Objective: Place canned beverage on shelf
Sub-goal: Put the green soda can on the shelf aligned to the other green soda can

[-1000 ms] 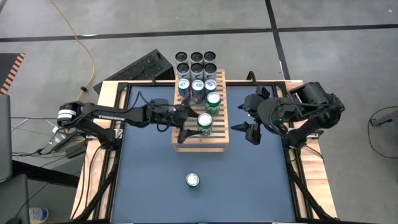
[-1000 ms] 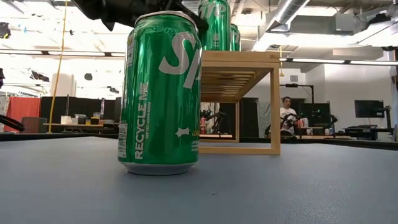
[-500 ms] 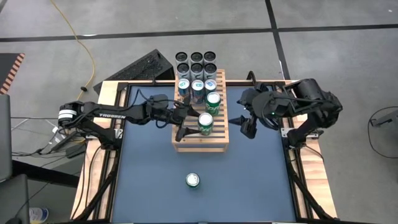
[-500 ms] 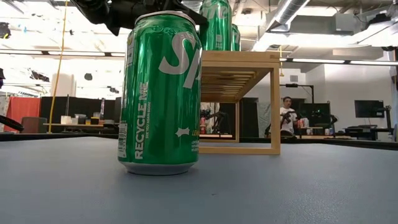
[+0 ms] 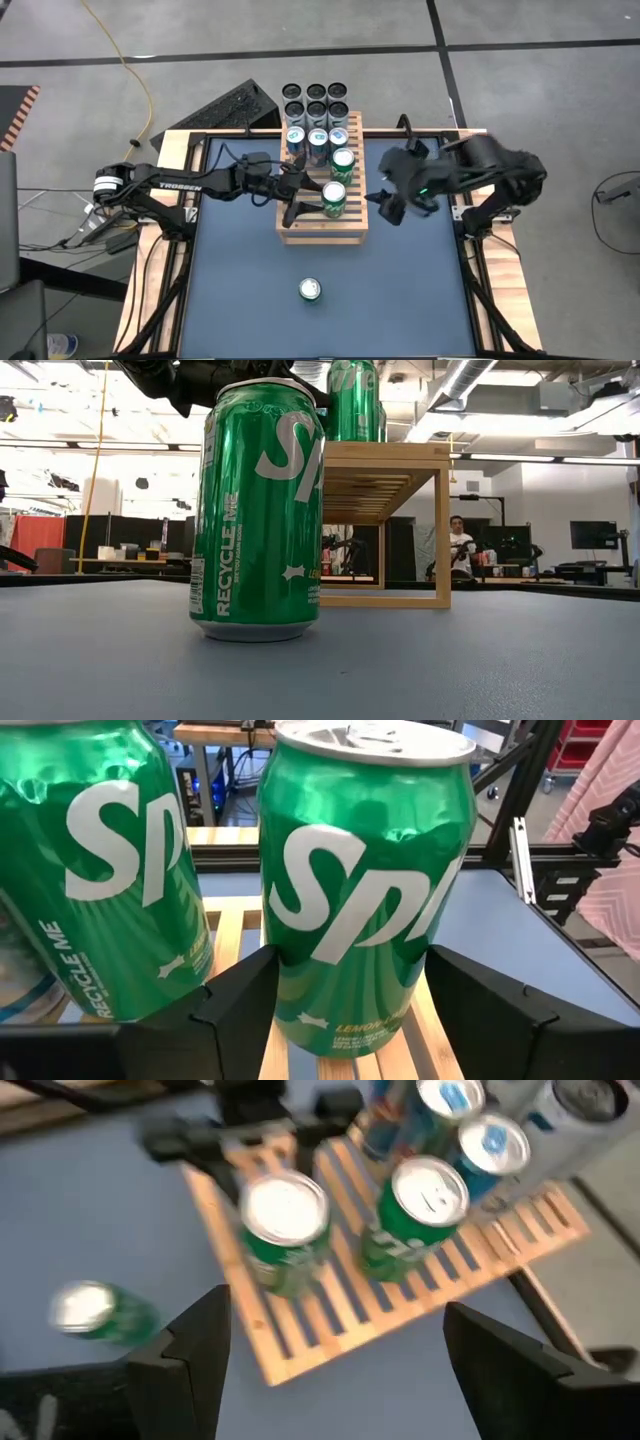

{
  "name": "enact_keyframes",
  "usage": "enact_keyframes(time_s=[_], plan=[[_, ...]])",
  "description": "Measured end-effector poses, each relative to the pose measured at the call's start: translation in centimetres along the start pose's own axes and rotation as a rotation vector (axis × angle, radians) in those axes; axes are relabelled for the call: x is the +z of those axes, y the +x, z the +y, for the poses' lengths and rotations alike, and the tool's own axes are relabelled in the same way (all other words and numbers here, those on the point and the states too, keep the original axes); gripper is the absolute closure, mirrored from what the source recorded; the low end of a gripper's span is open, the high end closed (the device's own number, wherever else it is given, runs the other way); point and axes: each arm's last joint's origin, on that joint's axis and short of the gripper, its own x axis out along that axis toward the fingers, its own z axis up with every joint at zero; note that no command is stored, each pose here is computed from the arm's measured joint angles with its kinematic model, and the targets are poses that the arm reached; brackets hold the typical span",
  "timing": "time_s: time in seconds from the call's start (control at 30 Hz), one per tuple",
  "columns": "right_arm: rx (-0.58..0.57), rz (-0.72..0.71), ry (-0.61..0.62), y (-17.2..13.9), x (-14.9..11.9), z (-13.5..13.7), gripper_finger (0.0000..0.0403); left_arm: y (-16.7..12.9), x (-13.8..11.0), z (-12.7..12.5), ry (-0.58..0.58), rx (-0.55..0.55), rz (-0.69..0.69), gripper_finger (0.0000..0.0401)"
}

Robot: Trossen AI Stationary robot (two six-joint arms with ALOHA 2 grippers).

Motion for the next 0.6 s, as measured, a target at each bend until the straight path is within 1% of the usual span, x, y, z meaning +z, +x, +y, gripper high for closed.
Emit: enact_keyframes(time_s=[0.1,0.23,0.33,0.43,0.6], plan=[[-0.078,0.061,-0.027,2.4,-0.8,0.6,0.0115,0.0,0.0,0.0,-0.002,0.004,0.003,0.0159],[-0.133,0.186,-0.05,5.8,-2.3,1.0,0.0138,0.0,-0.1,0.0,-0.039,0.01,0.008,0.0149],[-0.169,0.234,-0.057,7.7,-3.0,1.0,0.0144,0.0,-0.2,0.0,-0.045,0.005,0.021,0.0134],[-0.158,0.215,-0.049,9.0,-2.9,1.0,0.0147,0.0,-0.3,0.0,-0.048,0.003,0.032,0.0117],[-0.083,0.156,-0.065,9.5,-2.0,1.1,0.0148,0.0,-0.4,0.0,-0.028,0.01,0.037,0.0102]])
